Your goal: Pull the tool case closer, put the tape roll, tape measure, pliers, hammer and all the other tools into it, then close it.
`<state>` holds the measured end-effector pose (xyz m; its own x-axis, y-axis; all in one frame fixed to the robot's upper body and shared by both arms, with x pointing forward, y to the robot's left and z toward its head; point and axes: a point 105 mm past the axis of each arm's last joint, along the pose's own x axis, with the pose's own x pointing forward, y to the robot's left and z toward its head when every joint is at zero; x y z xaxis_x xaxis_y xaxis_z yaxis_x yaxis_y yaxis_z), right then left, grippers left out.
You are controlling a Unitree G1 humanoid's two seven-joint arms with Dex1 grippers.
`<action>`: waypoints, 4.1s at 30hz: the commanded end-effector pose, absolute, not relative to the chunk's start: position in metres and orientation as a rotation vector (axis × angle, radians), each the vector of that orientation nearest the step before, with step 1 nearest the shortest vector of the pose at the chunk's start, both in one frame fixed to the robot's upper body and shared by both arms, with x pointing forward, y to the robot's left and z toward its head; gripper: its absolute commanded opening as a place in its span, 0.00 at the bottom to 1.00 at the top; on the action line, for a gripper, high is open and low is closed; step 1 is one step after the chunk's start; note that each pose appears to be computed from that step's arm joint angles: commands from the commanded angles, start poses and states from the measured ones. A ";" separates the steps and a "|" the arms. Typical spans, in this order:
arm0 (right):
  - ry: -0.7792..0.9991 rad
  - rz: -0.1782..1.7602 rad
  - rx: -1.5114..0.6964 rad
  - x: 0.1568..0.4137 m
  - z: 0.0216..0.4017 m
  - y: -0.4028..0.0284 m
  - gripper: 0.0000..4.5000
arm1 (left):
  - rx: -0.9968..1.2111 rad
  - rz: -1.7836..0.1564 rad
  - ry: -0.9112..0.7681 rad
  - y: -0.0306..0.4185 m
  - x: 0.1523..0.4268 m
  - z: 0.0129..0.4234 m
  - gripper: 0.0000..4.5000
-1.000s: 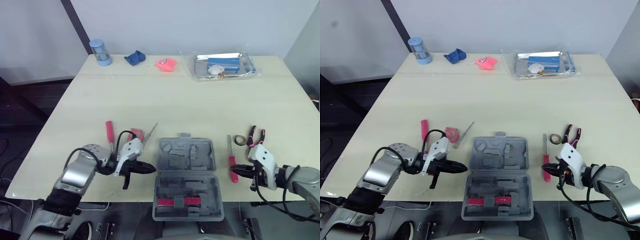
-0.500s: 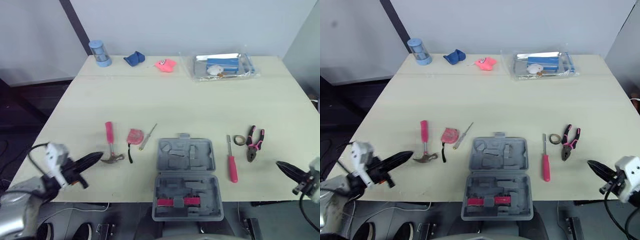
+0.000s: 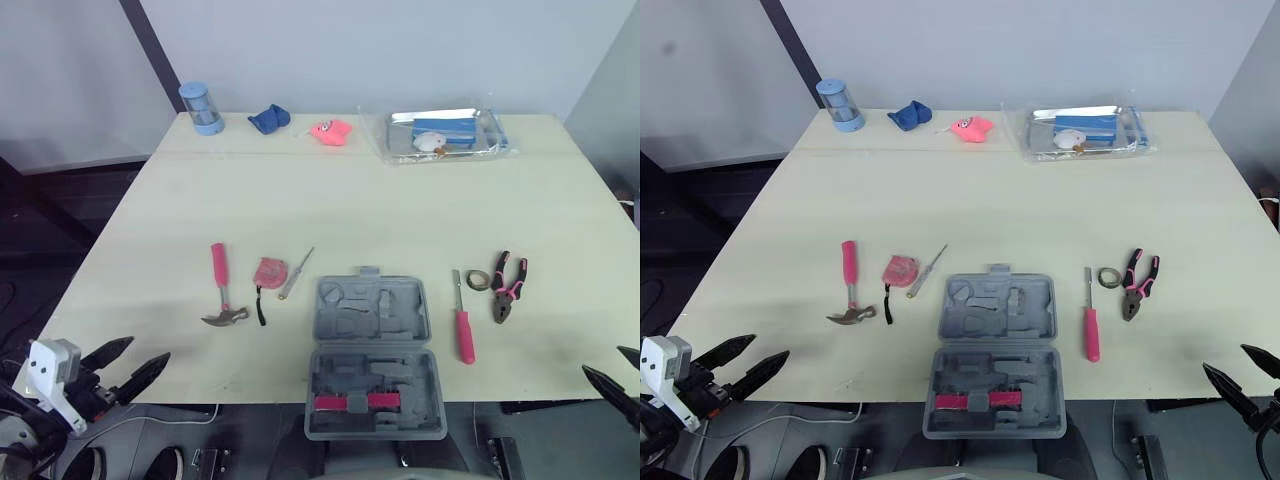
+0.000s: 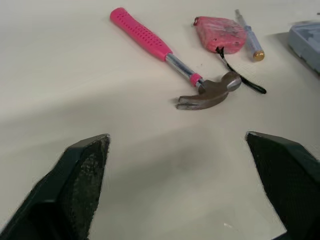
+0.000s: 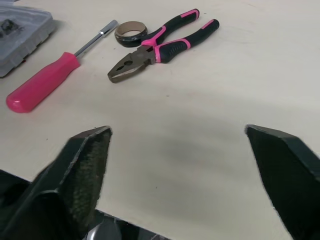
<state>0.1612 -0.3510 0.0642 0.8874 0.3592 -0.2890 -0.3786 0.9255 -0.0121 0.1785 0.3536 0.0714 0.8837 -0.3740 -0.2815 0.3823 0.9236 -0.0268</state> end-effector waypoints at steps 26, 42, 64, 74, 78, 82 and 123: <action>0.641 1.117 -0.866 0.310 0.120 -0.221 0.99 | 0.147 -1.295 0.075 0.178 0.213 0.158 1.00; 0.858 1.163 -1.145 0.345 0.093 -0.226 0.99 | 0.112 -1.320 0.040 0.162 0.210 0.171 1.00; 0.841 1.275 -1.289 0.343 0.122 -0.209 0.01 | 0.081 -1.177 -0.002 0.178 0.217 0.162 1.00; 0.668 1.429 -1.402 0.342 0.148 -0.120 0.01 | 0.053 -0.983 -0.013 0.196 0.211 0.149 1.00; 0.598 1.538 -1.428 0.338 0.147 -0.072 0.01 | 0.044 -0.909 -0.013 0.202 0.207 0.143 1.00; 0.555 1.593 -1.445 0.336 0.145 -0.032 0.01 | 0.031 -0.865 -0.005 0.206 0.204 0.139 1.00; 0.397 1.696 -1.527 0.318 0.105 0.067 0.01 | 0.066 -0.753 0.042 0.220 0.204 0.134 1.00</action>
<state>0.3208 0.0627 0.1037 0.0504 0.3443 -0.9375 -0.7477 -0.6093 -0.2640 0.2040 0.2181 0.1276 0.7193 -0.6917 -0.0640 0.6934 0.7205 0.0062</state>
